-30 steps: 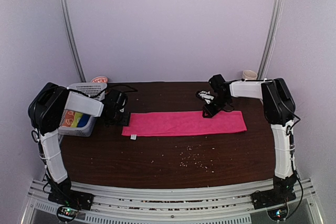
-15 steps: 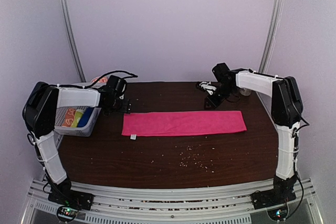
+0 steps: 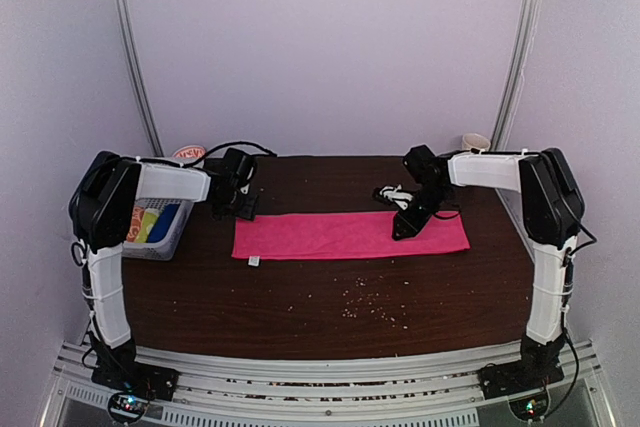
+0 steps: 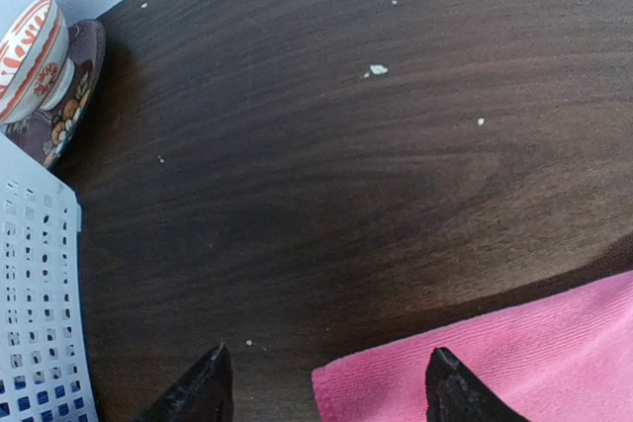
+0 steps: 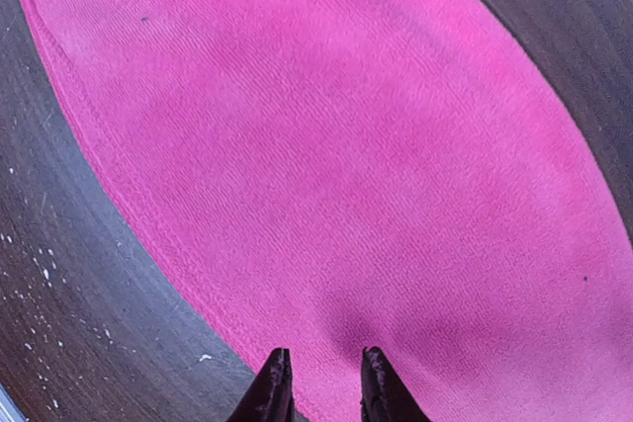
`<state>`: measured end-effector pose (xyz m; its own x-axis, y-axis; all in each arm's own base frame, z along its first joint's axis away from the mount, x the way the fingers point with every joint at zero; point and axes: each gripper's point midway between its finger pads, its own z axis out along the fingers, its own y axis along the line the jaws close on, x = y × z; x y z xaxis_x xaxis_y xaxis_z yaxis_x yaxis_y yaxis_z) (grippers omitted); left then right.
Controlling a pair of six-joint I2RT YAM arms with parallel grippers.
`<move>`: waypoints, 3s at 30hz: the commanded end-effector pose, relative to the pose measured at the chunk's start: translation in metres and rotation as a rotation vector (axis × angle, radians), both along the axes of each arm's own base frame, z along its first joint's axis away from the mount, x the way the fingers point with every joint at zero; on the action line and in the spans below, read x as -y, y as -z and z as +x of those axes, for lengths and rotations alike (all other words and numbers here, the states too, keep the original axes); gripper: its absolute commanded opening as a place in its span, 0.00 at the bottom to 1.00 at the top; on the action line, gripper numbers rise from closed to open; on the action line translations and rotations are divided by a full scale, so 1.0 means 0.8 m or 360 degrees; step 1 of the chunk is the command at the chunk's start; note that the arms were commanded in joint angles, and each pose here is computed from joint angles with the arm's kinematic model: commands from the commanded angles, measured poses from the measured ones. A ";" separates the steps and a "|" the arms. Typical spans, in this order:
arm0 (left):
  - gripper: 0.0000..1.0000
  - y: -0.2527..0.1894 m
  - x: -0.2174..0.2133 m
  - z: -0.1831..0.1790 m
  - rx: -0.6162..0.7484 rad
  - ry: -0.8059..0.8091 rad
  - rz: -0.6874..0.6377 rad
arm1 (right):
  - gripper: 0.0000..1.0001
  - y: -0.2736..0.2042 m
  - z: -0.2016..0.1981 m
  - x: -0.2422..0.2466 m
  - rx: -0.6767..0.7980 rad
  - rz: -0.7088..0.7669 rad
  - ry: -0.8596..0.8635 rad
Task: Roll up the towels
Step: Smooth out the towel at the center of the board, then pick up the towel from the center of the board.
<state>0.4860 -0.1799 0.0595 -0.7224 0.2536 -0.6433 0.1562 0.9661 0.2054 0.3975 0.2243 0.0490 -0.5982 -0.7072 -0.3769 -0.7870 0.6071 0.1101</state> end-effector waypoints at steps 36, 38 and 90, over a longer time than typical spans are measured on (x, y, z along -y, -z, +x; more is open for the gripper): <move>0.98 -0.036 -0.046 0.021 0.0104 -0.0126 0.0094 | 1.00 -0.098 0.015 0.088 0.0499 -0.0412 0.0277; 0.98 -0.059 -0.041 0.013 0.0150 -0.0114 0.0058 | 1.00 -0.123 0.028 0.110 0.0640 -0.0436 0.0428; 0.98 0.004 0.051 -0.124 -0.0121 0.0329 -0.0340 | 1.00 -0.053 0.078 0.244 0.0603 -0.0418 0.1077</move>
